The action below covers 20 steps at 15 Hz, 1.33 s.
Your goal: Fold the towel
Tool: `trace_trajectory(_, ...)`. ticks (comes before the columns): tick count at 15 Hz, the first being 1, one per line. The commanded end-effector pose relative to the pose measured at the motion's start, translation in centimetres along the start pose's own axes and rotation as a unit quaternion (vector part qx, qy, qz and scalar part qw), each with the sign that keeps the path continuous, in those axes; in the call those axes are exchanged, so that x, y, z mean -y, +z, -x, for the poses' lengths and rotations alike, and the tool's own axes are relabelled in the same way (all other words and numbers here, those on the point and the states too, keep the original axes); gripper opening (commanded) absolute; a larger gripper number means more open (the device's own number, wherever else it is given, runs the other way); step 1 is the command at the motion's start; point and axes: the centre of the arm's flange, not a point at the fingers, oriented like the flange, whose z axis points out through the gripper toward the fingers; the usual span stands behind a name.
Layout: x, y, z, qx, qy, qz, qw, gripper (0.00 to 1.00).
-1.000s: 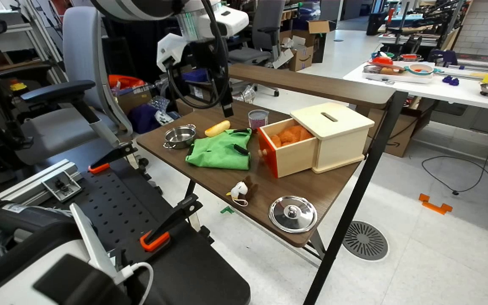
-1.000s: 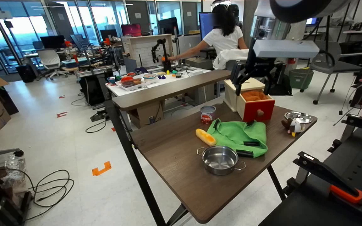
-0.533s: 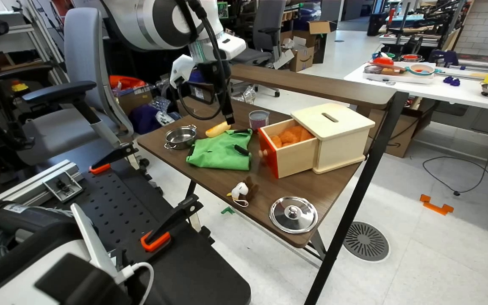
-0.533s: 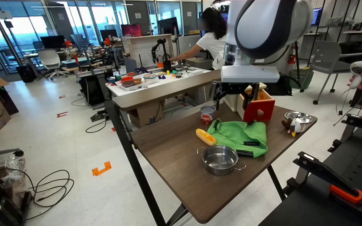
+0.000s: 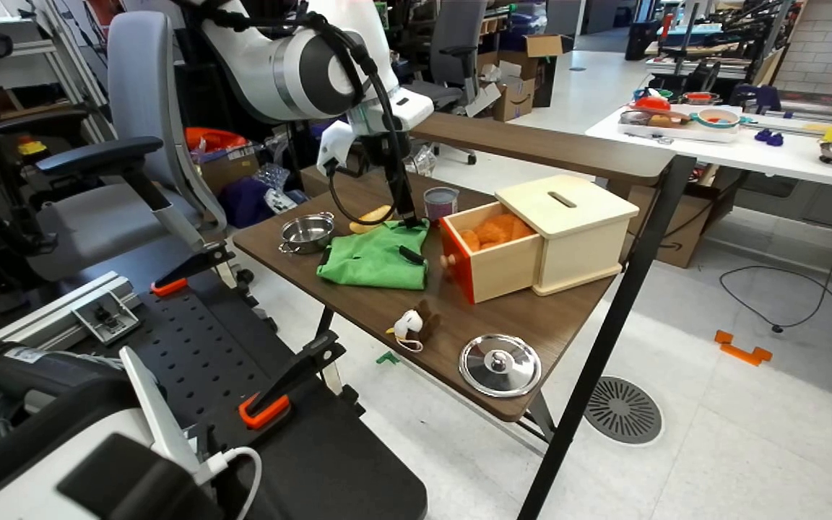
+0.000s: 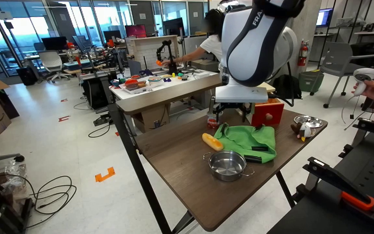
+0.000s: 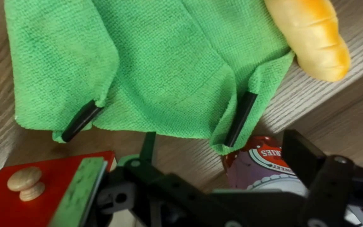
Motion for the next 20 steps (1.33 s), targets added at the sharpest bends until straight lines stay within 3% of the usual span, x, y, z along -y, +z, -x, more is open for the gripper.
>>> trace_trajectory(1, 1.7, 1.8, -0.9, -0.007, 0.013, 0.004, 0.9999, 1.0)
trace_trajectory(3, 2.2, 2.4, -1.1, -0.006, 0.013, 0.001, 0.9999, 1.0)
trace_trajectory(5, 2.8, 2.7, -1.1, -0.002, 0.011, -0.001, 0.9999, 0.72)
trace_trajectory(14, 3.3, 3.5, -1.2, -0.001, 0.008, 0.001, 1.0, 0.03)
trace_trajectory(20, 3.8, -0.3, -1.2, -0.01, -0.004, -0.015, 0.9998, 0.01)
